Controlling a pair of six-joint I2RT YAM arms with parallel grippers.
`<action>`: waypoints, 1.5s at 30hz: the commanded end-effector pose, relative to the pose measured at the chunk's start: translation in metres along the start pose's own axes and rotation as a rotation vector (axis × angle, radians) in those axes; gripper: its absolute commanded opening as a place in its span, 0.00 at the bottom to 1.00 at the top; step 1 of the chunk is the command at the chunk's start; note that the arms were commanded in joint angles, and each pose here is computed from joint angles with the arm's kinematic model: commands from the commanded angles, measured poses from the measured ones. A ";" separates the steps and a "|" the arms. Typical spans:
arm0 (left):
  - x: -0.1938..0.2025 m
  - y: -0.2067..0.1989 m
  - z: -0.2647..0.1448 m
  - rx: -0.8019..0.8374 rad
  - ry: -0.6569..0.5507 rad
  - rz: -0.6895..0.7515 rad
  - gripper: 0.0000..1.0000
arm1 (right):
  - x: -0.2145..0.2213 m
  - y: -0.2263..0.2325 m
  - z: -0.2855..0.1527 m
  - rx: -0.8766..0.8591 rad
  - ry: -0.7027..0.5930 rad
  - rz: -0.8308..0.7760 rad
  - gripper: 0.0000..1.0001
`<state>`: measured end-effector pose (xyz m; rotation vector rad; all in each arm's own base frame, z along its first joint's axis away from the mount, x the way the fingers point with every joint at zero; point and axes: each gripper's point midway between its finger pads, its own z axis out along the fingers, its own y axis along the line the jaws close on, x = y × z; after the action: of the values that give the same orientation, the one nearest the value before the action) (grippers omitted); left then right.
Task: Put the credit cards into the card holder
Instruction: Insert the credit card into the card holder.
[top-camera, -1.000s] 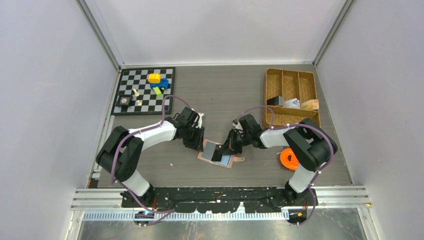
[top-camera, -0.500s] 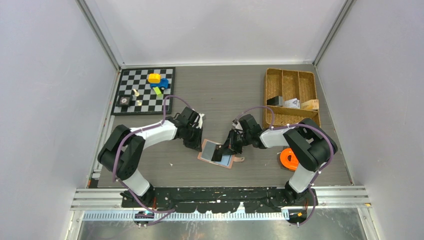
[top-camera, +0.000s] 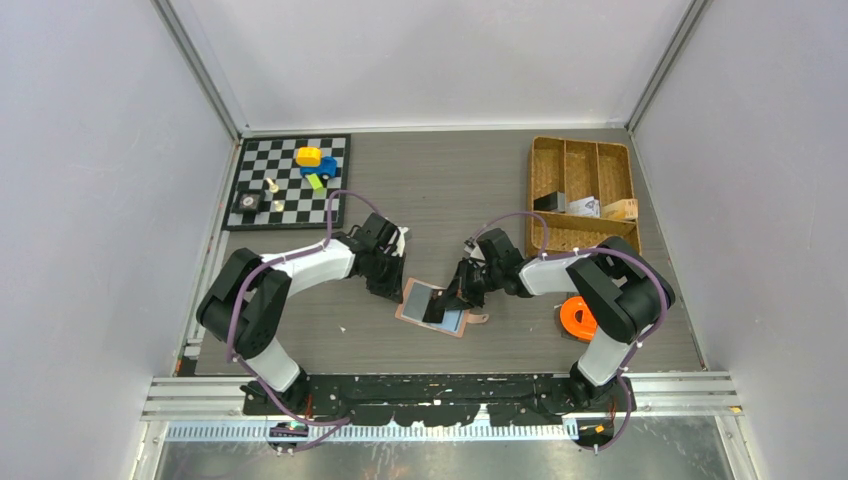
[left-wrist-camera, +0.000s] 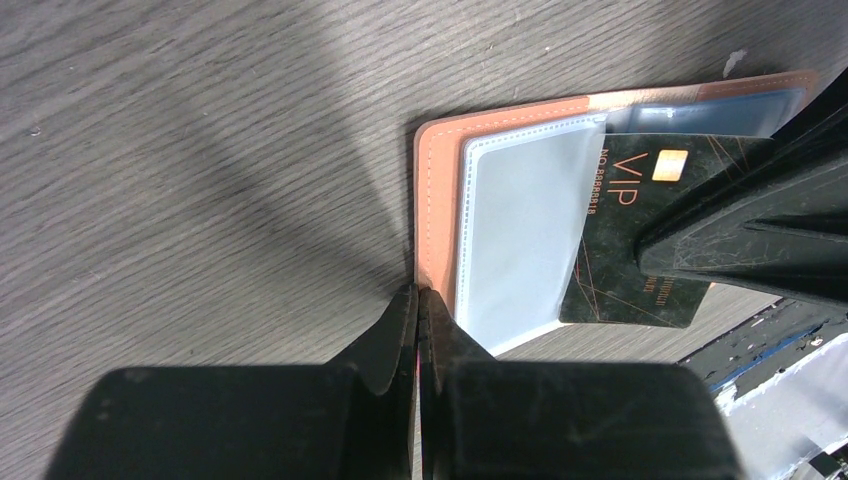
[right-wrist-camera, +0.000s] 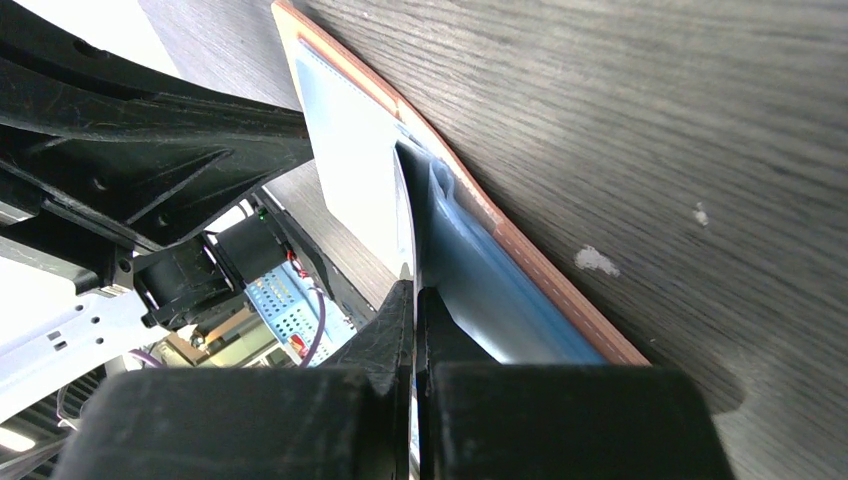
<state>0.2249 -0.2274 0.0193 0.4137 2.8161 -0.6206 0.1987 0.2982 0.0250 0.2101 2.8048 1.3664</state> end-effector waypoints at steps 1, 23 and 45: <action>-0.003 -0.003 0.002 0.012 0.009 0.021 0.00 | -0.005 -0.030 0.010 0.134 -0.053 0.025 0.00; -0.003 -0.001 0.000 -0.004 0.009 0.023 0.00 | -0.003 -0.047 0.006 0.200 -0.078 0.038 0.01; -0.003 0.000 -0.002 -0.014 0.005 0.027 0.00 | -0.001 -0.047 -0.004 0.227 -0.077 0.004 0.00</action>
<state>0.2249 -0.2271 0.0193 0.4207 2.8187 -0.6169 0.2021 0.2959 0.0228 0.2004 2.7929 1.2840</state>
